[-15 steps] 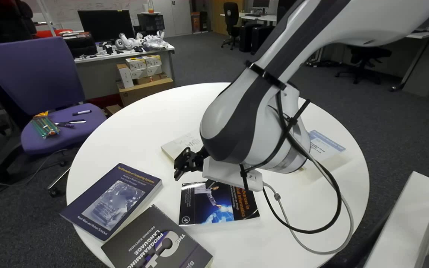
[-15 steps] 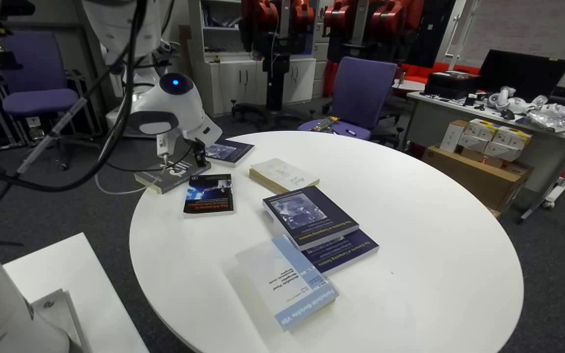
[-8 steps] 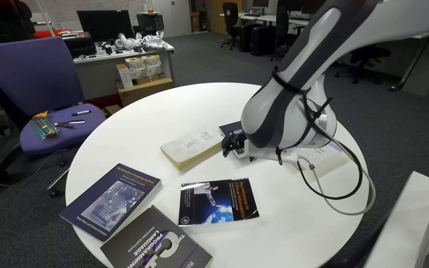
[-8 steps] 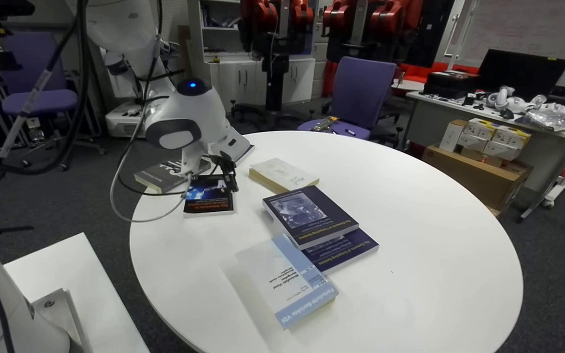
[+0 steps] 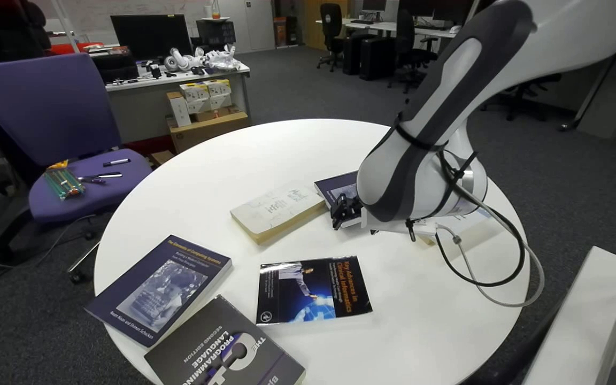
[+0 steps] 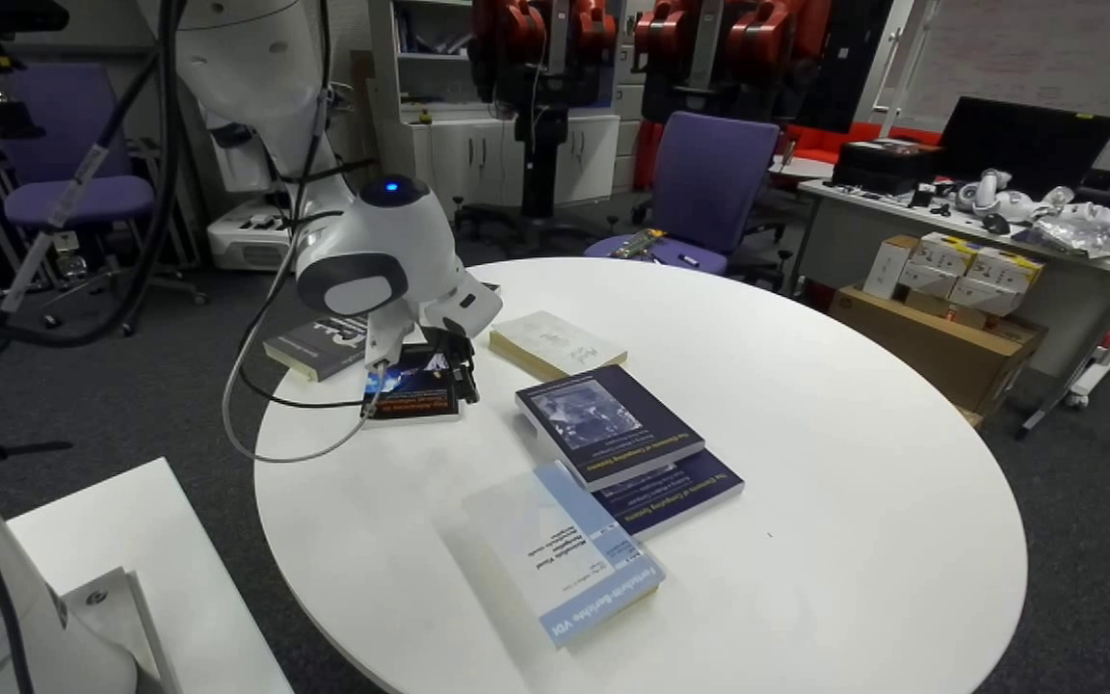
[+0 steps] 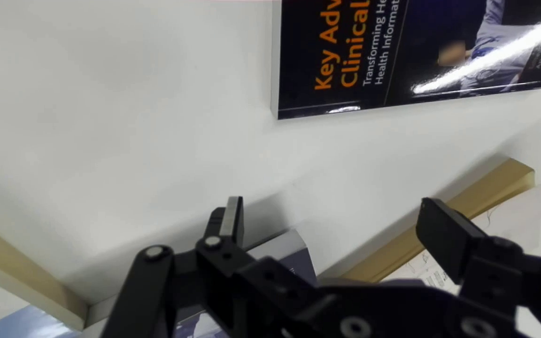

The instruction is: Move one book from the left to the right.

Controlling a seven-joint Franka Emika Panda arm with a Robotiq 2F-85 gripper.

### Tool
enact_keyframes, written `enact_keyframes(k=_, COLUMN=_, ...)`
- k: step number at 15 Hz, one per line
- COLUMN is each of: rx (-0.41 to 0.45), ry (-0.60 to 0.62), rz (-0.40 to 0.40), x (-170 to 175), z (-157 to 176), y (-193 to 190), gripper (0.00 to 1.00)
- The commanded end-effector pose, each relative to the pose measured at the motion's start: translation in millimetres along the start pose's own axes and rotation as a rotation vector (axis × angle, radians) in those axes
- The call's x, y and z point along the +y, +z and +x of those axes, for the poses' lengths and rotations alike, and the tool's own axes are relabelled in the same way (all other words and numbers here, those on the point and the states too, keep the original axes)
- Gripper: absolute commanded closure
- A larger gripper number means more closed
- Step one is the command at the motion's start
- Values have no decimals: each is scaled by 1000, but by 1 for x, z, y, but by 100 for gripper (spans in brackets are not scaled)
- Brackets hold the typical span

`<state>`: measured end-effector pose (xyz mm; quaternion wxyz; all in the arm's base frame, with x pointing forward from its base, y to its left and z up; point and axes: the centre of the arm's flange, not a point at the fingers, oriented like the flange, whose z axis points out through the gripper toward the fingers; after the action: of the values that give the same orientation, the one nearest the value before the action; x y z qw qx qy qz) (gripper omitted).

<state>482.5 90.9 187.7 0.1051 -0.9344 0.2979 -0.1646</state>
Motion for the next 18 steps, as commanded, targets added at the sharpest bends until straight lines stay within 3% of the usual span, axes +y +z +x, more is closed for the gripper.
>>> enact_keyframes(k=1, rx=57, ry=-51, rz=-66, x=-12, z=11, y=14, gripper=0)
enact_keyframes(k=2, rx=61, ry=-54, rz=-94, x=-13, z=20, y=20, gripper=0)
enact_keyframes(k=4, rx=-15, ry=-90, rz=-129, x=-15, z=35, y=29, gripper=0)
enact_keyframes(k=7, rx=-92, ry=-230, rz=-153, x=-30, z=54, y=36, gripper=0)
enact_keyframes(k=13, rx=-237, ry=-265, rz=-36, x=-81, z=98, y=27, gripper=0)
enact_keyframes(k=16, rx=-265, ry=-437, rz=2, x=-87, z=115, y=26, gripper=0)
enact_keyframes(k=18, rx=-264, ry=-550, rz=-34, x=-81, z=126, y=27, gripper=0)
